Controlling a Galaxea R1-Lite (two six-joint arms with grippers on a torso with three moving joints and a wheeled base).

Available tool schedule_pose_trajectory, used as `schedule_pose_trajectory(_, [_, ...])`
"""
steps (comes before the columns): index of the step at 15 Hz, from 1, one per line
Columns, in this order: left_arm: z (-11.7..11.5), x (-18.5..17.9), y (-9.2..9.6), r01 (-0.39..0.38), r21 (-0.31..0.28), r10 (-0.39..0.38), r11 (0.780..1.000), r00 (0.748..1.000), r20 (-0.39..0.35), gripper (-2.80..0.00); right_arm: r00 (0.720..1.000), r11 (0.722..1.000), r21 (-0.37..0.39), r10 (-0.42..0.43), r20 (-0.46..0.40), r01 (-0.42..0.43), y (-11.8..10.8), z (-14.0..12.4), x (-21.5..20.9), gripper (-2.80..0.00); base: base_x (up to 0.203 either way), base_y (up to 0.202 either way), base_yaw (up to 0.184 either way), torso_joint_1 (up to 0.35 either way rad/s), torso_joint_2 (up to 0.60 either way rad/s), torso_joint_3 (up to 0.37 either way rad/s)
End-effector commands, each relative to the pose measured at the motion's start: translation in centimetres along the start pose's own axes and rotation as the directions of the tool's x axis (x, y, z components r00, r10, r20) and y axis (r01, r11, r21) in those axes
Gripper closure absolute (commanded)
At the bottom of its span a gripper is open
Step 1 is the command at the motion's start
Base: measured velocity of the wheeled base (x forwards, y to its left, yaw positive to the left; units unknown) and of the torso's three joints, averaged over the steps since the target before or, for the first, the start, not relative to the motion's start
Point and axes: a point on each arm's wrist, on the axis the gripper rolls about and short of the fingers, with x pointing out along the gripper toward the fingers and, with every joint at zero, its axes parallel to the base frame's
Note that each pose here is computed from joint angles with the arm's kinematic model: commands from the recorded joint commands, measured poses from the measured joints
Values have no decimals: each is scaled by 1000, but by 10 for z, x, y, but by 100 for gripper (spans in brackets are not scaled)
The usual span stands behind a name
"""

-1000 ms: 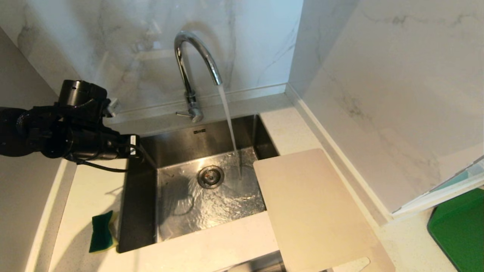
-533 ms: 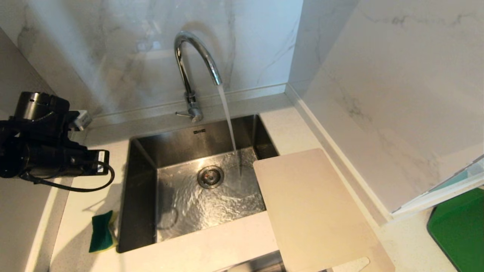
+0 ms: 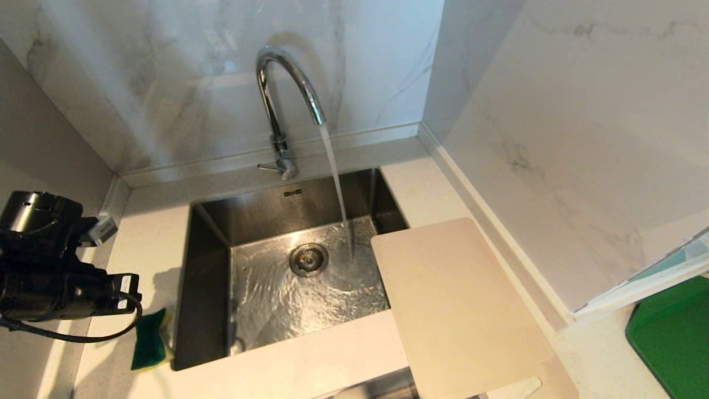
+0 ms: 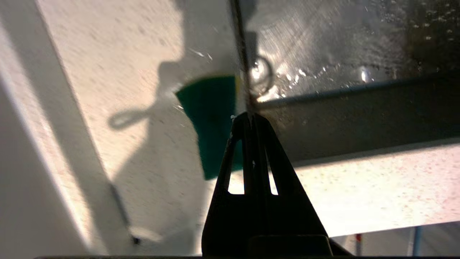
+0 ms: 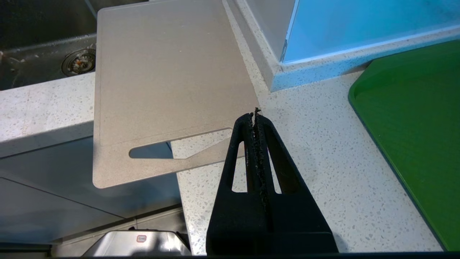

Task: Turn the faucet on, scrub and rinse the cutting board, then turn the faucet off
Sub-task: Pick up the cleaning cloth

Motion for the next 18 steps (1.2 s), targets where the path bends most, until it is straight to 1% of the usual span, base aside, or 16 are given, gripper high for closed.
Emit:
schedule_pose_trajectory(1, [-11,16,-6,-11,-32,9,999,997,-75,0,1000,1000,0,0,1,0,0,0,0,0,0,0,0,0,0,0])
schedule_pose_trajectory(2, [-13,19,-6,-21,-47,17,999,996,-88,0,1000,1000,0,0,1,0,0,0,0,0,0,0,0,0,0,0])
schedule_pose_trajectory(3, [-14,22,-6,-26,-70,20,997,996,-89,-280,1000,1000,0,0,1,0,0,0,0,0,0,0,0,0,0,0])
schedule_pose_trajectory(5, [-13,23,-5,-37,-97,30,995,997,-74,-280,1000,1000,0,0,1,0,0,0,0,0,0,0,0,0,0,0])
schedule_pose_trajectory(6, [-12,24,-5,-44,-128,35,991,997,-70,-280,1000,1000,0,0,1,0,0,0,0,0,0,0,0,0,0,0])
schedule_pose_trajectory(7, [-12,27,-5,-53,-165,40,985,996,-78,-280,1000,1000,0,0,1,0,0,0,0,0,0,0,0,0,0,0])
schedule_pose_trajectory(9, [-16,36,-5,-68,-219,44,973,993,-113,-280,1000,1000,0,0,1,0,0,0,0,0,0,0,0,0,0,0])
schedule_pose_trajectory(10, [-19,43,-5,-82,-252,49,964,990,-135,-280,1000,1000,0,0,1,0,0,0,0,0,0,0,0,0,0,0])
schedule_pose_trajectory(11, [-20,49,-6,-87,-284,49,955,989,-139,-280,1000,1000,0,0,1,0,0,0,0,0,0,0,0,0,0,0])
schedule_pose_trajectory(12, [-21,55,-8,-86,-302,47,949,990,-134,-280,1000,1000,0,0,1,0,0,0,0,0,0,0,0,0,0,0])
schedule_pose_trajectory(15, [-16,59,-9,-59,-325,37,944,996,-75,-280,1000,1000,0,0,1,0,0,0,0,0,0,0,0,0,0,0])
schedule_pose_trajectory(17, [-14,62,-9,-61,-332,39,941,997,-72,-280,1000,1000,0,0,1,0,0,0,0,0,0,0,0,0,0,0])
schedule_pose_trajectory(18, [-12,63,-8,-62,-353,42,933,997,-66,-280,1000,1000,0,0,1,0,0,0,0,0,0,0,0,0,0,0])
